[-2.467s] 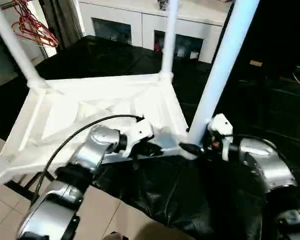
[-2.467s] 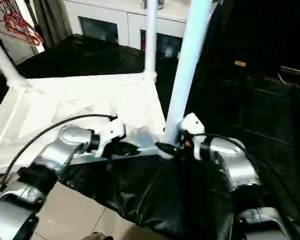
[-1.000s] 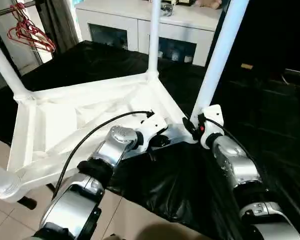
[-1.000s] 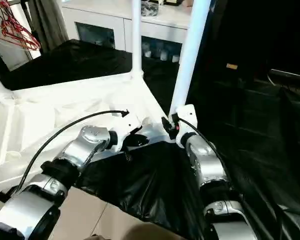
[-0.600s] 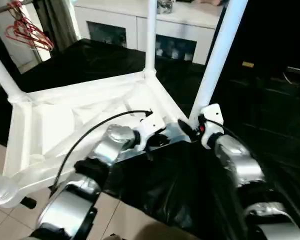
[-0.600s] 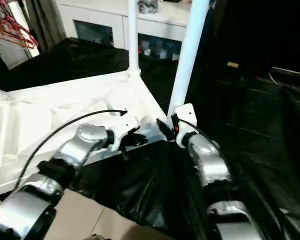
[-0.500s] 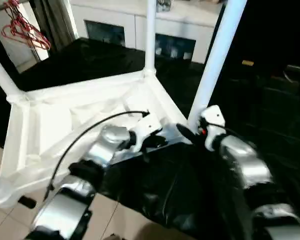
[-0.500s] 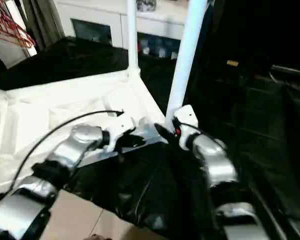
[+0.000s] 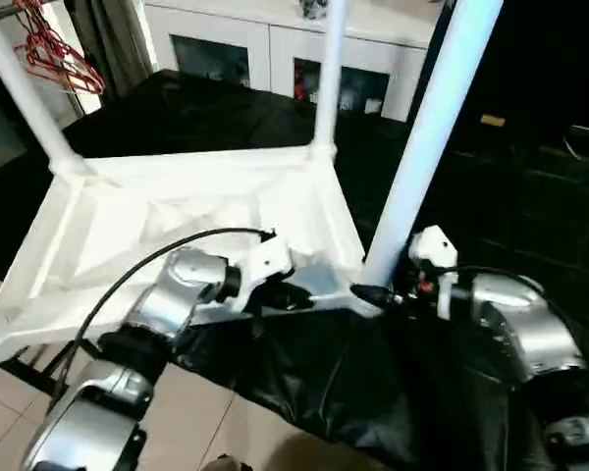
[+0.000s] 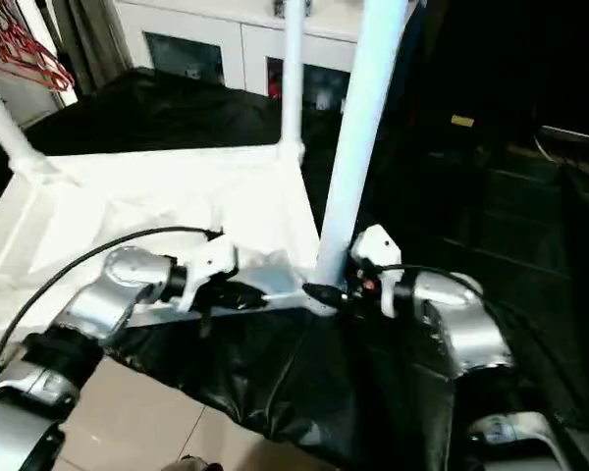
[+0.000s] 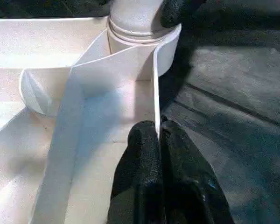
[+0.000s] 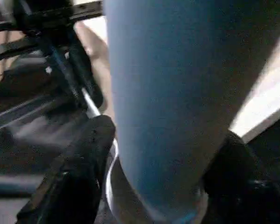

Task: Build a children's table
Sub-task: Rotate leg to tighten

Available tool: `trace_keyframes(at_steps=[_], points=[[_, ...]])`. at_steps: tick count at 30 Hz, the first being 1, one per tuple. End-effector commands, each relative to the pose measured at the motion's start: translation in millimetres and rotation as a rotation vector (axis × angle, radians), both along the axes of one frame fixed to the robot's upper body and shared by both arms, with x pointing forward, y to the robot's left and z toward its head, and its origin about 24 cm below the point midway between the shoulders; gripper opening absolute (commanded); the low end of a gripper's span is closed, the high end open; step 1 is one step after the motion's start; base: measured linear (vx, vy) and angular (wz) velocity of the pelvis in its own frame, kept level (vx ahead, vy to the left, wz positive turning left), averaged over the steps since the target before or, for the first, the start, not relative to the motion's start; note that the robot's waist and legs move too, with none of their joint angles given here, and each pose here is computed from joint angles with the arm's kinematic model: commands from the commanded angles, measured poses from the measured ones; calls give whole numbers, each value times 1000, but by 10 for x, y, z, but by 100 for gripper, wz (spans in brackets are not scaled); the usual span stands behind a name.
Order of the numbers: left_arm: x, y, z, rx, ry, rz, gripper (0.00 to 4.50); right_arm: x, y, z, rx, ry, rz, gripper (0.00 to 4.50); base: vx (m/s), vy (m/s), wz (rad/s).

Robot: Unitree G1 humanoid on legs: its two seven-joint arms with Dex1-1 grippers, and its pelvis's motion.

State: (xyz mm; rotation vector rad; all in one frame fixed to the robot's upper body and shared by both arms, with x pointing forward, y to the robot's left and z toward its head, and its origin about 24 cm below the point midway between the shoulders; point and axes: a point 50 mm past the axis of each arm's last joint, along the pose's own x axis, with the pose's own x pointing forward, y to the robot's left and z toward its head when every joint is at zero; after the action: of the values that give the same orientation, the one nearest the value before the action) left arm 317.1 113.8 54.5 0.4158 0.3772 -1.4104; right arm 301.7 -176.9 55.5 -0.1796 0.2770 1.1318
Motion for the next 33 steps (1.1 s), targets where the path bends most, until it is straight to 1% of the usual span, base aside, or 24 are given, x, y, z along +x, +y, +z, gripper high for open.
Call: trace_keyframes(at_steps=[1, 2, 3, 5, 9, 15, 21, 22, 24, 25, 27, 28, 30, 32, 33], points=[[-3, -25, 99, -42, -22, -33, 0, -30, 13, 25, -3, 0, 47, 261, 0, 0, 0], [-10, -8, 99, -38, -20, -36, 0, -35, 10, 26, -7, 3, 56, 248, 0, 0, 0], [-11, -4, 99, -37, -20, -36, 0, -37, 9, 26, -8, 4, 58, 248, 0, 0, 0], [-19, 12, 98, -34, -17, -39, 0, -45, 7, 28, -11, 12, 68, 219, 0, 0, 0], [-28, 23, 96, -32, -12, -43, 0, -49, 7, 33, -15, 15, 82, 205, 0, 0, 0], [-39, 33, 87, -28, -5, -42, 0, -68, 26, 25, -11, 25, 101, 201, 0, 0, 0], [-26, 19, 64, -25, -11, -8, 0, -109, 64, -48, 9, 52, 83, 201, 0, 0, 0], [23, -13, 60, -26, -20, 48, 0, -98, 89, -108, 9, 63, 22, 201, 0, 0, 0], [44, -30, 62, -30, -26, 70, 0, -91, 101, -133, 6, 61, -4, 201, 0, 0, 0], [72, -65, 67, -36, -29, 98, 0, -79, 125, -176, 3, 60, -47, 201, 0, 0, 0], [144, -198, 69, -41, -47, 165, 0, -26, 215, -314, -9, 56, -212, 200, 0, 0, 0], [161, -250, 70, -43, -55, 181, 0, -11, 256, -351, -6, 58, -262, 200, 0, 0, 0], [184, -322, 76, -48, -61, 202, 0, 8, 314, -389, 0, 63, -321, 200, 0, 0, 0], [244, -494, 105, -64, -77, 270, 0, 66, 457, -446, 11, 70, -463, 200, 0, 0, 0], [244, -494, 105, -64, -77, 270, 0, 66, 457, -446, 11, 70, -463, 200, 0, 0, 0]])
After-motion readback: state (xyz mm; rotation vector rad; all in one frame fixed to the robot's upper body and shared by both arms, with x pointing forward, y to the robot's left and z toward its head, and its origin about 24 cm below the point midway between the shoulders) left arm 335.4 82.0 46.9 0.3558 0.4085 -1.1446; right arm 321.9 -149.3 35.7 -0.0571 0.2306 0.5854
